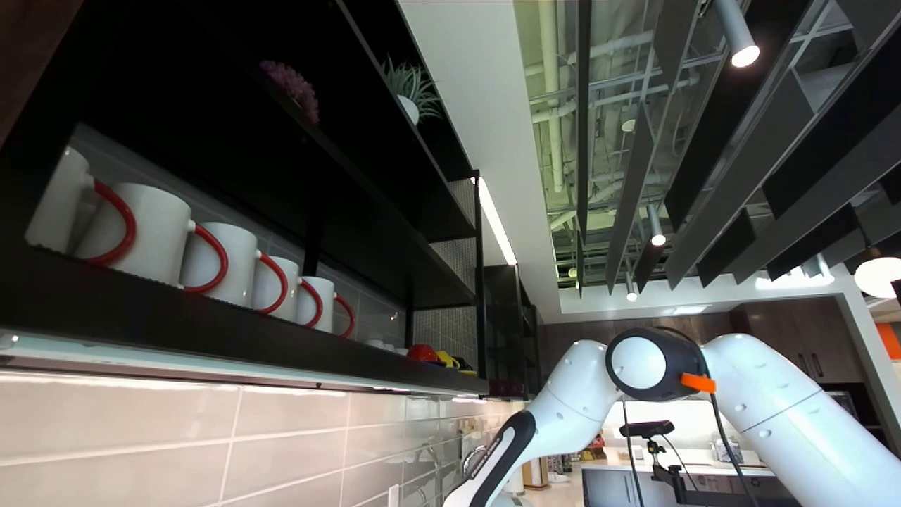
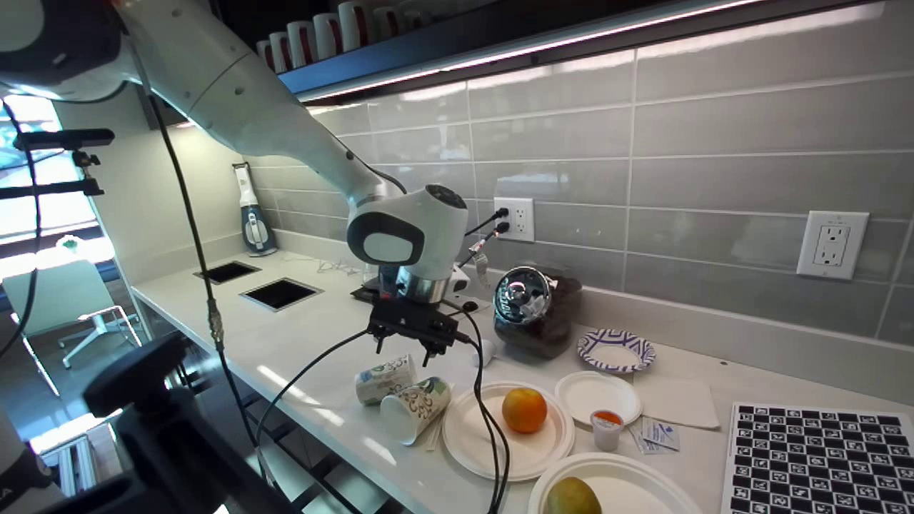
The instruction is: Place the two coffee cups from the counter on the bottom shelf.
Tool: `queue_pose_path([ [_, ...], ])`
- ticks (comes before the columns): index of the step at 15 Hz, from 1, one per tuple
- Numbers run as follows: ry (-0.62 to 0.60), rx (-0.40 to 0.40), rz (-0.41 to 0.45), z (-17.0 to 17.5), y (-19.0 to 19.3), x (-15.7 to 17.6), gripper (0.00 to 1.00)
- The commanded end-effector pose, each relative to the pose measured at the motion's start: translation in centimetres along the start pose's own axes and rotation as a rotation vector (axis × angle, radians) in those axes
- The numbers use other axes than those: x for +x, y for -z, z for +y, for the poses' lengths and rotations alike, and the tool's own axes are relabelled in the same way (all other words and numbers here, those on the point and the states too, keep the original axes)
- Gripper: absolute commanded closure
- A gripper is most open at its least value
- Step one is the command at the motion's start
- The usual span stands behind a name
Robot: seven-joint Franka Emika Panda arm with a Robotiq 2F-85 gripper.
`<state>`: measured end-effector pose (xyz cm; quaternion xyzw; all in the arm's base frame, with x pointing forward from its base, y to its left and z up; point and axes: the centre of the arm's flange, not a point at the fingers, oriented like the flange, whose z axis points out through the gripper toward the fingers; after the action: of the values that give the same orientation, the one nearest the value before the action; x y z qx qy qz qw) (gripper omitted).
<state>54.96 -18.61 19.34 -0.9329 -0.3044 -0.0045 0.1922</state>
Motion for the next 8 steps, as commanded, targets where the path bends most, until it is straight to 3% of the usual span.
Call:
queue_pose_path([
  [1, 0.036, 0.063, 0.018, 2.1, -1.6, 1.4, 0.0],
  [4, 0.059, 0.123, 0.002, 2.1, -2.8, 2.0, 0.1],
  [6, 0.077, 0.166, -0.012, 2.0, -3.2, 2.1, 0.36],
  [8, 0.088, 0.205, -0.016, 1.9, -3.2, 2.1, 0.5],
])
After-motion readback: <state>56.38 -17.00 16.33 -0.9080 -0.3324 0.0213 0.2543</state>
